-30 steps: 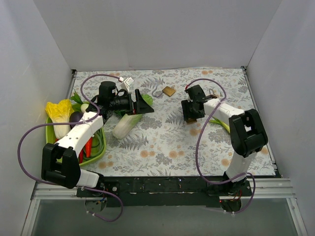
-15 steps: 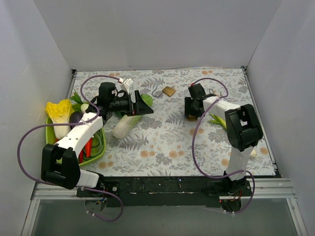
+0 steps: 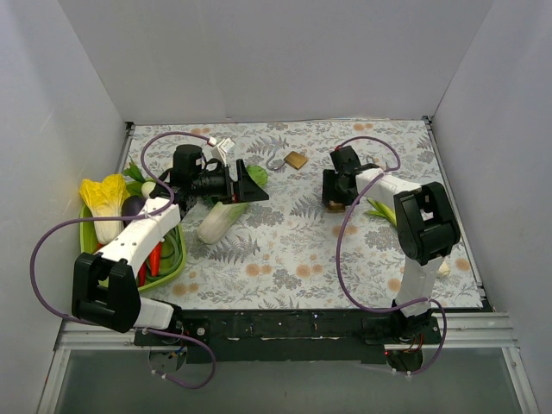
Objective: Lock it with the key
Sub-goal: Place the lock at the center of the board, then pick up the lock from the center of the board.
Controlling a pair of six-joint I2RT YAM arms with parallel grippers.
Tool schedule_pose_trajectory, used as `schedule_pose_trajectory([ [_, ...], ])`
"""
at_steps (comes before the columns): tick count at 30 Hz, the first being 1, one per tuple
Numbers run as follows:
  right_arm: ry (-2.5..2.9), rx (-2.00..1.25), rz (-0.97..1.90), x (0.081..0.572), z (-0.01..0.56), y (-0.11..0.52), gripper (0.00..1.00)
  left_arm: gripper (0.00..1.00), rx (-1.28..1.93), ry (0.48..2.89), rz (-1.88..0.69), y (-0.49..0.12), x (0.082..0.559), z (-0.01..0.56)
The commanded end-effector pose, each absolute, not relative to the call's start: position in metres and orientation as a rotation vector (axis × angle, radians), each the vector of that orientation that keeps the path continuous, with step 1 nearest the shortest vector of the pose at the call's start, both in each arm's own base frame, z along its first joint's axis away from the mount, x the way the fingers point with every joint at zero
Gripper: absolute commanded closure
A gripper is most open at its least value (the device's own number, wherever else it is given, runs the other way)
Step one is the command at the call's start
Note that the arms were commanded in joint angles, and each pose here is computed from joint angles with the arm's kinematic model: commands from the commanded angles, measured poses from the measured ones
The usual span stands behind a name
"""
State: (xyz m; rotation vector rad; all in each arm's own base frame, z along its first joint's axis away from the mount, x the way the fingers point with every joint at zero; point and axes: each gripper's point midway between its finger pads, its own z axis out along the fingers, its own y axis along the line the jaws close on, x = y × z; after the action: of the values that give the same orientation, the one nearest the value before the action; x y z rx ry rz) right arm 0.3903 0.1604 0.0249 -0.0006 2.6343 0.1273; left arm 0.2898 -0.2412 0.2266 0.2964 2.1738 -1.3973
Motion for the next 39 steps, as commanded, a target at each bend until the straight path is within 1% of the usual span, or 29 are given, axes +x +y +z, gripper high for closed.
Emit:
schedule_pose_trajectory([
  [1,2.563,0.034,0.237,0.407,0.058,0.175,0.27,0.02,0.344,2.131,-1.333,-0.238,0.298,0.241],
  [2,2.556,0.033,0.242,0.408,0.061,0.176,0.21,0.02,0.354,2.128,-1.310,-0.237,0.301,0.240],
  [5,2.547,0.030,0.246,0.408,0.066,0.177,0.12,0.02,0.358,2.144,-1.250,-0.235,0.313,0.238],
  [9,2.516,0.009,0.289,0.410,0.082,0.182,0.11,0.02,0.399,2.144,-1.140,-0.232,0.337,0.237],
  [11,2.470,-0.032,0.319,0.415,0.097,0.186,0.10,0.02,0.407,2.113,-1.044,-0.229,0.361,0.246],
  [12,2.437,-0.049,0.327,0.417,0.108,0.187,0.10,0.02,0.426,2.145,-1.003,-0.229,0.374,0.231],
  [13,2.411,-0.088,0.329,0.420,0.116,0.188,0.09,0.02,0.438,2.150,-0.968,-0.229,0.384,0.227],
  [14,2.379,-0.115,0.338,0.423,0.125,0.189,0.09,0.02,0.441,2.127,-0.913,-0.228,0.402,0.235],
  [15,2.340,-0.133,0.348,0.424,0.140,0.190,0.09,0.02,0.454,2.175,-0.895,-0.231,0.411,0.215],
  [16,2.319,-0.152,0.368,0.423,0.148,0.191,0.09,0.02,0.498,2.178,-0.859,-0.232,0.421,0.207],
  [17,2.287,-0.209,0.382,0.423,0.155,0.194,0.08,0.02,0.506,2.184,-0.819,-0.235,0.431,0.204],
  [18,2.228,-0.223,0.400,0.423,0.173,0.195,0.08,0.02,0.520,2.165,-0.799,-0.237,0.443,0.213],
  [19,2.209,-0.266,0.457,0.419,0.180,0.201,0.07,0.02,0.540,2.203,-0.788,-0.242,0.455,0.191],
  [20,2.193,-0.315,0.467,0.415,0.181,0.200,0.06,0.02,0.551,2.210,-0.777,-0.245,0.462,0.187],
  [21,2.155,-0.346,0.476,0.412,0.194,0.201,0.06,0.02,0.564,2.190,-0.769,-0.253,0.473,0.195],
  [22,2.138,-0.378,0.497,0.409,0.199,0.203,0.05,0.02,0.572,2.229,-0.771,-0.257,0.480,0.174],
  [24,2.101,-0.436,0.489,0.403,0.208,0.200,0.04,0.02,0.609,2.216,-0.747,-0.269,0.490,0.166],
  [25,2.088,-0.451,0.502,0.401,0.212,0.198,0.04,0.02,0.622,2.187,-0.726,-0.274,0.498,0.170],
  [26,2.073,-0.460,0.505,0.400,0.215,0.197,0.04,0.02,0.639,2.196,-0.713,-0.283,0.502,0.156],
  [28,2.055,-0.464,0.509,0.395,0.218,0.190,0.03,0.02,0.660,2.155,-0.693,-0.294,0.515,0.157],
  [30,2.056,-0.462,0.509,0.390,0.217,0.185,0.03,0.02,0.682,2.168,-0.693,-0.305,0.522,0.134],
  [32,2.063,-0.471,0.512,0.385,0.215,0.181,0.03,0.02,0.688,2.141,-0.701,-0.313,0.534,0.134],
  [33,2.058,-0.471,0.515,0.382,0.217,0.180,0.03,0.02,0.697,2.161,-0.713,-0.317,0.537,0.115],
  [39,2.092,-0.457,0.523,0.372,0.203,0.171,0.02,0.02,0.696,2.137,-0.670,-0.339,0.556,0.086],
])
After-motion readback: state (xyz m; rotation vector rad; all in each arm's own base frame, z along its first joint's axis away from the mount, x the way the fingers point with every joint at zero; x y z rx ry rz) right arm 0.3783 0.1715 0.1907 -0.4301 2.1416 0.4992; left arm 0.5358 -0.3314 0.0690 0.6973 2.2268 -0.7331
